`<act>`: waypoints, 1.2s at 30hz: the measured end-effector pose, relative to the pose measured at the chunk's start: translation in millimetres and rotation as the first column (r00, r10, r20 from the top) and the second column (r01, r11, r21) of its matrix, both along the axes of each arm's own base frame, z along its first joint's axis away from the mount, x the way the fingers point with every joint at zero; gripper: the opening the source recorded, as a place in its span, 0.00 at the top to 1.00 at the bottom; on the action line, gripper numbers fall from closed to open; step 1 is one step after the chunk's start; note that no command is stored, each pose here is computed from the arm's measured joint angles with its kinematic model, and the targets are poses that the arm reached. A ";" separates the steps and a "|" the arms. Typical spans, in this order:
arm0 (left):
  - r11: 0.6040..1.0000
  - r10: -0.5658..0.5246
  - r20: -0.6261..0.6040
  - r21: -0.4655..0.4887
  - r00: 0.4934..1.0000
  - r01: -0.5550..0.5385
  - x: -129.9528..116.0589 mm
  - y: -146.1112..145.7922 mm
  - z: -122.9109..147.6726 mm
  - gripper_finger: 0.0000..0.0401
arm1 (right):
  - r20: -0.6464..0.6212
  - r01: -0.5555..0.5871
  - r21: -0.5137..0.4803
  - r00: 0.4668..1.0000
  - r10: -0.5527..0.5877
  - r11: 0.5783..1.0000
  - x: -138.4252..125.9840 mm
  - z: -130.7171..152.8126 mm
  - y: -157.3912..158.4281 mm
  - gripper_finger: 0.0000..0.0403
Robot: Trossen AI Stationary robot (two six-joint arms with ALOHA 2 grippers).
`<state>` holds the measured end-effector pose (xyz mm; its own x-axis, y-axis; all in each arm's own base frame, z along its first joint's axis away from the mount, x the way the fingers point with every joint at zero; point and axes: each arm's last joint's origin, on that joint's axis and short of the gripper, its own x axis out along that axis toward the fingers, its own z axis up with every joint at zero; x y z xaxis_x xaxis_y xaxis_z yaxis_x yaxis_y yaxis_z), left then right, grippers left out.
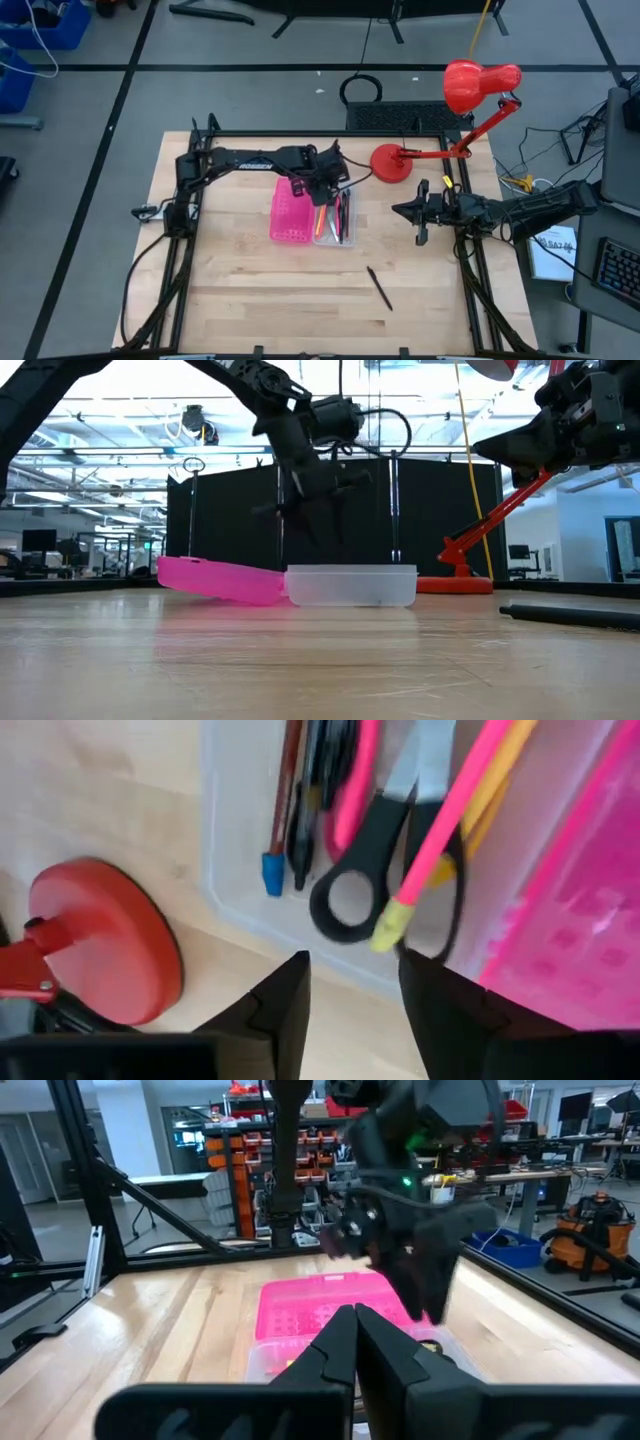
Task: Pick & place school supplies into a supply box
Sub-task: Put the black pen into the supply box
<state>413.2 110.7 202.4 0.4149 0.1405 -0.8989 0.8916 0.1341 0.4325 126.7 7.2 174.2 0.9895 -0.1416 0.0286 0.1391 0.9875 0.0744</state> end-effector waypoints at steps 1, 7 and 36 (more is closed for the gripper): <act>1.000 0.017 0.006 -0.010 1.000 -0.017 -0.5 -1.8 2.3 0.61 | -0.001 0.000 0.000 1.000 0.000 1.000 0.1 -0.1 0.0 1.00; 0.975 0.137 0.045 -0.184 0.990 -0.127 -30.6 -23.1 59.7 0.71 | -0.003 0.000 0.019 1.000 0.000 1.000 0.3 -0.6 0.0 1.00; 0.300 0.772 0.295 -0.950 0.563 0.086 -297.2 -74.4 53.1 0.99 | -0.061 0.015 0.173 0.998 -0.004 0.985 0.9 -9.2 -0.1 1.00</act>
